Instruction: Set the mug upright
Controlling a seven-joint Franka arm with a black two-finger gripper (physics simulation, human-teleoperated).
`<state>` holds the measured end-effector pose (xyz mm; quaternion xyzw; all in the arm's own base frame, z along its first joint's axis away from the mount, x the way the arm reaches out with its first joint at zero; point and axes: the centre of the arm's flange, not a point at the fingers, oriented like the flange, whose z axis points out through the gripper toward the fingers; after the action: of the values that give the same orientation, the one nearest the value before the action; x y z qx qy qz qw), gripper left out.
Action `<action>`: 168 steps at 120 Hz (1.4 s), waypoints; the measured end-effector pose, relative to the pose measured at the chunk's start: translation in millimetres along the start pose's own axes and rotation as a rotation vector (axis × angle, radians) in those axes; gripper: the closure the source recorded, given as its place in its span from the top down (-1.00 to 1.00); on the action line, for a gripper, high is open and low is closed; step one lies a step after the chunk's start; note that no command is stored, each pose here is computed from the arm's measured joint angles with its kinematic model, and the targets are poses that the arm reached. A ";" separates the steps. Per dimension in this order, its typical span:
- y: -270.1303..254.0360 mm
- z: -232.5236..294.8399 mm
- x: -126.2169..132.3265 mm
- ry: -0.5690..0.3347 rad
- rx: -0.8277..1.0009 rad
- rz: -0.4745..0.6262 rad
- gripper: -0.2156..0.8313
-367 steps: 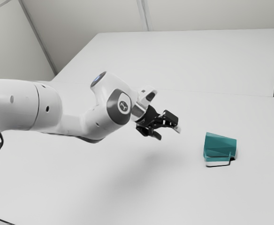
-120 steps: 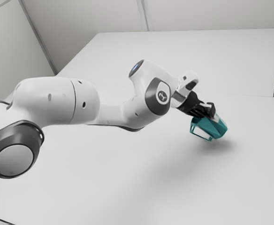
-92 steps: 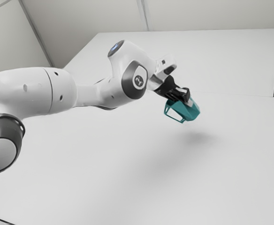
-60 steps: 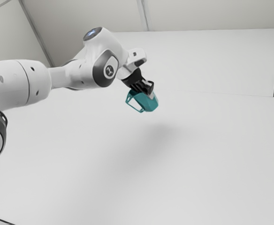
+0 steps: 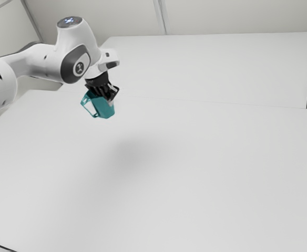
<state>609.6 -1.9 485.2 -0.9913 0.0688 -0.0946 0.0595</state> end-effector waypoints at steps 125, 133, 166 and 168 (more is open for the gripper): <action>-13.3 156.0 -3.9 -0.205 -0.076 -0.092 -0.91; -13.2 156.7 -4.0 -0.206 -0.077 -0.093 -0.91; -8.0 136.2 -0.1 -0.177 -0.062 -0.064 -0.01; -7.1 132.7 0.4 -0.172 -0.060 -0.060 0.04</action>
<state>636.9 18.9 356.8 -0.9987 0.0367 -0.0086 0.0329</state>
